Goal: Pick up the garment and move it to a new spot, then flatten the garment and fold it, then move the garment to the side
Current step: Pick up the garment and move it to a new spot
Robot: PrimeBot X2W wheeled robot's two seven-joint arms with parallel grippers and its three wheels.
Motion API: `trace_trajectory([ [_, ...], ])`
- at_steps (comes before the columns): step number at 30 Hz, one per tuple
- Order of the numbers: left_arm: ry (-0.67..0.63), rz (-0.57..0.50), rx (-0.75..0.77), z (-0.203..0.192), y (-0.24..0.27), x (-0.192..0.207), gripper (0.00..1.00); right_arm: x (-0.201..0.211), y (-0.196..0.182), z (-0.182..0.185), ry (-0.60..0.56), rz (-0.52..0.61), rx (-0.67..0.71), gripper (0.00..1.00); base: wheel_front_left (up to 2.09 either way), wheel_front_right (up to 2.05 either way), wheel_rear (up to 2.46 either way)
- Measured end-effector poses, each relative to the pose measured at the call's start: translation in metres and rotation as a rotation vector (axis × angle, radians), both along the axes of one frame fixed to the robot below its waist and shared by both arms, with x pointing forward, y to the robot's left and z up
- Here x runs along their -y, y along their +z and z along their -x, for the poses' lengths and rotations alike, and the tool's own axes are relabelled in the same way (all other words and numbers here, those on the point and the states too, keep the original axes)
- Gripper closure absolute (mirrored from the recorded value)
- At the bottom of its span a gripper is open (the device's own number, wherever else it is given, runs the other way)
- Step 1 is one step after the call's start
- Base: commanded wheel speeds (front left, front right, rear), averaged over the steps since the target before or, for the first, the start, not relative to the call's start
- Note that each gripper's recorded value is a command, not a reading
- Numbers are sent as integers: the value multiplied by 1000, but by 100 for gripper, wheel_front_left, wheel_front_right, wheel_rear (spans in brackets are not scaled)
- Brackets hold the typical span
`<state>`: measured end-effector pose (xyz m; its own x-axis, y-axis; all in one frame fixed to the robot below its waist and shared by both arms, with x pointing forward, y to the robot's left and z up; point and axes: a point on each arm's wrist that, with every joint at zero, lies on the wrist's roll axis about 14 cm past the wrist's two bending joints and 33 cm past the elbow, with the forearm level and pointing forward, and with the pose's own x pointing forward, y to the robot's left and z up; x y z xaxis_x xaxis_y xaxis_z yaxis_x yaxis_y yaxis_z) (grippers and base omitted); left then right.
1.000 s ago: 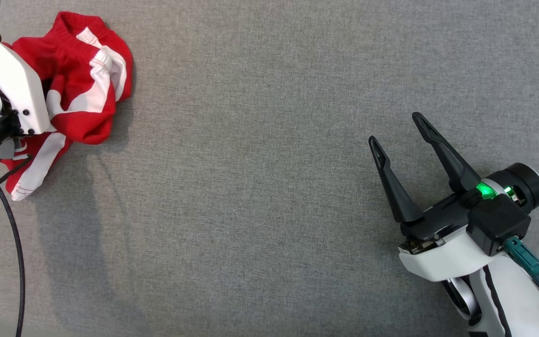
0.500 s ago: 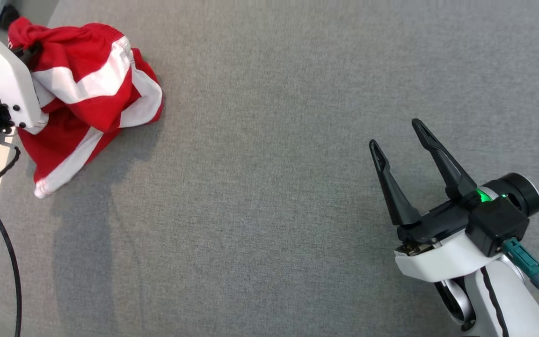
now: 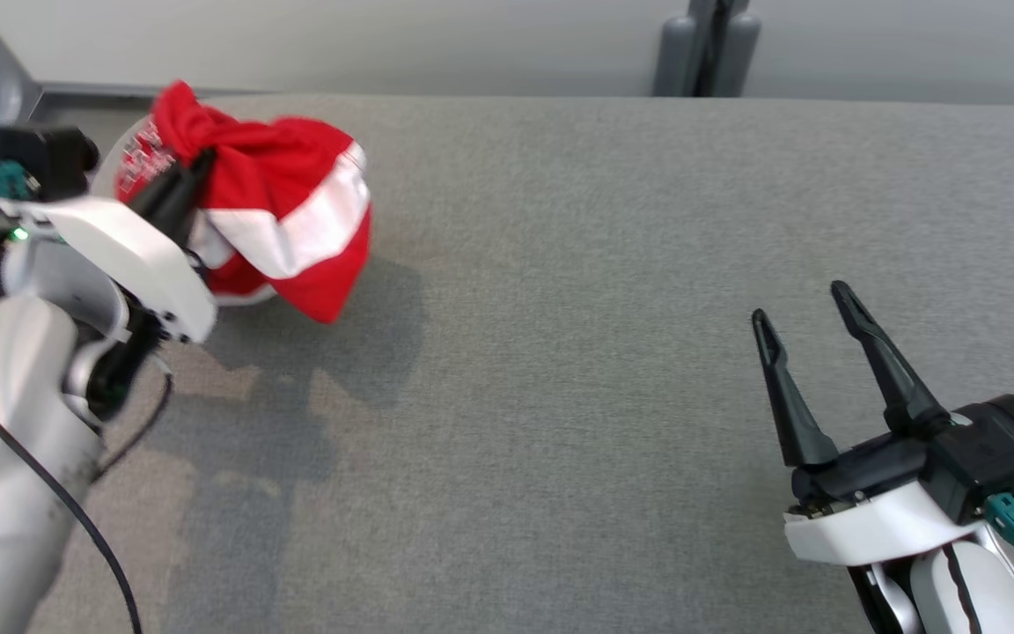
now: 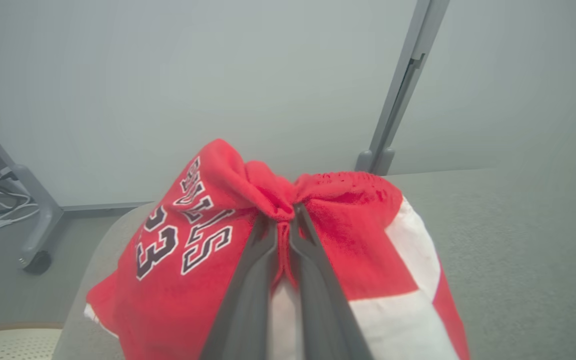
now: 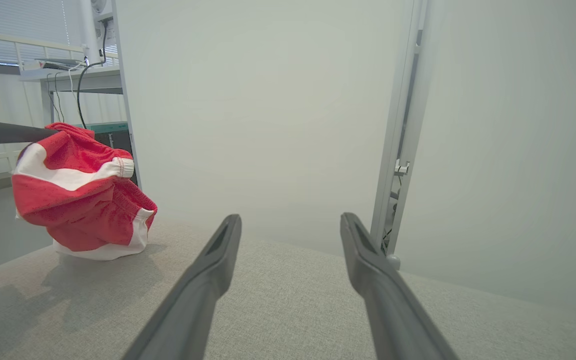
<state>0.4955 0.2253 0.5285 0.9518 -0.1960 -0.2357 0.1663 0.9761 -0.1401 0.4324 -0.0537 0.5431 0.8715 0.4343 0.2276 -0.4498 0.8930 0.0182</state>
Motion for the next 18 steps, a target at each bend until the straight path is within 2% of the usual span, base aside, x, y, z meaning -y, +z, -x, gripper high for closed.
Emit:
trace_trajectory([
  [11, -177, 190, 233, 18, 40, 124, 100, 72, 28, 28, -195, 44, 73, 0, 0, 0, 0],
  [12, -177, 190, 233, 18, 40, 124, 100, 72, 28, 28, -195, 44, 73, 0, 0, 0, 0],
  [13, -202, 236, 254, 19, 49, 149, 100, 86, 29, 34, -233, 55, 77, 0, 0, 0, 0],
  [14, -202, 236, 254, 19, 49, 149, 100, 86, 29, 34, -233, 55, 77, 0, 0, 0, 0],
  [18, -302, 309, 190, 36, 36, 212, 100, 107, 30, 43, -294, 68, 78, 0, 0, 0, 0],
])
